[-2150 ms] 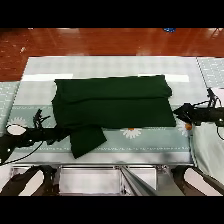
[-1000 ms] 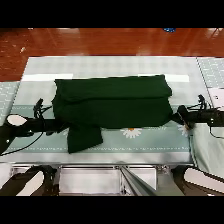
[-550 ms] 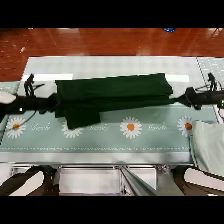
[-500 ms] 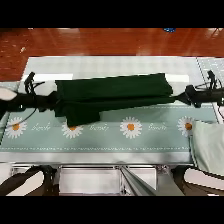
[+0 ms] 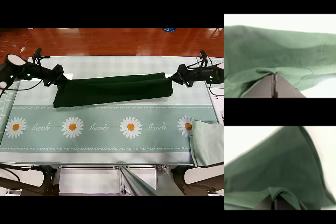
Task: Fold the shirts.
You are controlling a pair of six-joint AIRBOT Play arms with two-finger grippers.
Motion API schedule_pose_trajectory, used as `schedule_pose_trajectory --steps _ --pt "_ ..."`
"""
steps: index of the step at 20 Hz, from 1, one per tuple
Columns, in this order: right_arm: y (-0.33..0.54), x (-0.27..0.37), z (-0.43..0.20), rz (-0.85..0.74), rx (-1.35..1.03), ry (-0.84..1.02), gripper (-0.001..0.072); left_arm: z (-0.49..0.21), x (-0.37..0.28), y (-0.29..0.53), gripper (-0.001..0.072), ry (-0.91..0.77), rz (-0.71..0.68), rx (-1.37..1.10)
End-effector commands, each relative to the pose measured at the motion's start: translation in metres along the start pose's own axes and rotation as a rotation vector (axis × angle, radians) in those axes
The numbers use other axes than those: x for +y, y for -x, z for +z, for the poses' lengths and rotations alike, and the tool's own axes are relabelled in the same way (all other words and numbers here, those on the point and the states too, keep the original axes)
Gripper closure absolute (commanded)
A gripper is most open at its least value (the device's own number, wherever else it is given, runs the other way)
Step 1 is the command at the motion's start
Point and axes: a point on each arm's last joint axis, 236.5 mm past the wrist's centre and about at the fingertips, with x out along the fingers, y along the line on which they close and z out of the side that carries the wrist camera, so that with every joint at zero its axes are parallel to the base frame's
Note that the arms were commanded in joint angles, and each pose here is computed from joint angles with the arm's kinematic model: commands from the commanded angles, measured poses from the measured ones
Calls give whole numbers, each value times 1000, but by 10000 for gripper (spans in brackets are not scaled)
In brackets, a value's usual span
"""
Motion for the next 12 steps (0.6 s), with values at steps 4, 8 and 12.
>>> schedule_pose_trajectory --steps 4,8,12 --pt "-33 -9 26 21 -4 -21 684 15 17 -35 685 30 2 52" --pt "-46 -12 27 14 -13 -23 295 19 28 -35 204 31 17 55" --pt "19 -22 53 -25 -49 27 295 60 52 58 205 63 66 -19"
